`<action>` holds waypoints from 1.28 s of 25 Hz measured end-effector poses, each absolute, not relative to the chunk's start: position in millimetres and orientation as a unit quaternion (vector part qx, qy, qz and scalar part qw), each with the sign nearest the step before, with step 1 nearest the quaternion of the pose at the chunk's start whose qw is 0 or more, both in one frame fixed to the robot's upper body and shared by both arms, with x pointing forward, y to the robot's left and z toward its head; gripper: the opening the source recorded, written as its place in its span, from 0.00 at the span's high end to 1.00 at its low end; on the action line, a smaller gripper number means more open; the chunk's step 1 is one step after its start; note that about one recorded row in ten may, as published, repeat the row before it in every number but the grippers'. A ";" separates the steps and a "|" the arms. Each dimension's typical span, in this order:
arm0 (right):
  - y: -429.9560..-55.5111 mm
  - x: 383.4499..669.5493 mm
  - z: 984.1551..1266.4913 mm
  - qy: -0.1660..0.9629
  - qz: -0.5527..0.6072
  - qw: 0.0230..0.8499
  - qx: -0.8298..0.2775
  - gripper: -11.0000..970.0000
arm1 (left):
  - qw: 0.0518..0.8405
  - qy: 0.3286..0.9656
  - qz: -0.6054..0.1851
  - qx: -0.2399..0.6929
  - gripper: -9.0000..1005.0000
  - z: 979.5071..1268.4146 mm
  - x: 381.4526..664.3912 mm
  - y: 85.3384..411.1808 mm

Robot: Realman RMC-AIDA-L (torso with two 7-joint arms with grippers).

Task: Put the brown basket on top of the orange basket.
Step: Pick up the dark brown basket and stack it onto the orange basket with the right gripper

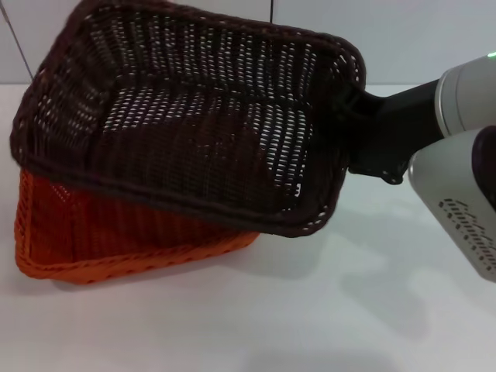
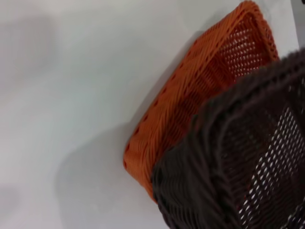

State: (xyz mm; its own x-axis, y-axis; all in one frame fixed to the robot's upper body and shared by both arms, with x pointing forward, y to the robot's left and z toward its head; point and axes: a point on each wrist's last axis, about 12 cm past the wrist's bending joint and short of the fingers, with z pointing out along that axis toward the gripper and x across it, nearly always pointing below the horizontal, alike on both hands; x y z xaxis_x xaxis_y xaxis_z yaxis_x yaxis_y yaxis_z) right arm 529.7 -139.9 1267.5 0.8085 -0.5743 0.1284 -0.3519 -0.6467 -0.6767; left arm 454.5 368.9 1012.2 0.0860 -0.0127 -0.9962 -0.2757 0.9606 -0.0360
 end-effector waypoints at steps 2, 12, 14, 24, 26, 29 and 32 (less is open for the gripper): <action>-143.5 532.4 1265.9 0.247 -0.168 0.333 -0.894 0.80 | 0.729 0.670 0.089 -0.107 0.23 1012.5 455.4 368.1; -153.5 559.5 1247.8 0.199 -0.176 0.328 -0.907 0.80 | 0.731 0.670 0.083 -0.101 0.23 1012.7 457.3 364.4; -153.2 564.3 1244.7 0.189 -0.178 0.327 -0.909 0.80 | 0.731 0.669 0.083 -0.101 0.23 1012.8 457.3 364.4; -145.3 571.3 1240.5 0.149 -0.186 0.350 -0.906 0.80 | 0.735 0.666 0.082 -0.101 0.23 1013.6 457.2 362.9; -144.3 568.5 1238.4 0.134 -0.181 0.359 -0.906 0.80 | 0.735 0.666 0.081 -0.101 0.23 1014.0 459.0 362.1; -142.0 565.5 1234.5 0.121 -0.175 0.360 -0.908 0.80 | 0.736 0.665 0.080 -0.101 0.23 1014.5 460.1 361.8; -142.0 566.1 1227.7 0.123 -0.165 0.353 -0.912 0.80 | 0.738 0.661 0.083 -0.105 0.23 1015.7 460.1 363.4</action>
State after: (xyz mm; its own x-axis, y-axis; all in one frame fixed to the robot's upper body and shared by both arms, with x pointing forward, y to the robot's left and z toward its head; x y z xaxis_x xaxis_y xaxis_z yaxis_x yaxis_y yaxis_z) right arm 566.1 -142.0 1227.7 0.9151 -0.3411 0.2152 -0.1071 -0.7199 -0.6857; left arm 460.1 363.4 1015.7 0.1128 -0.0167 -0.9935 -0.2620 0.9640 -0.0460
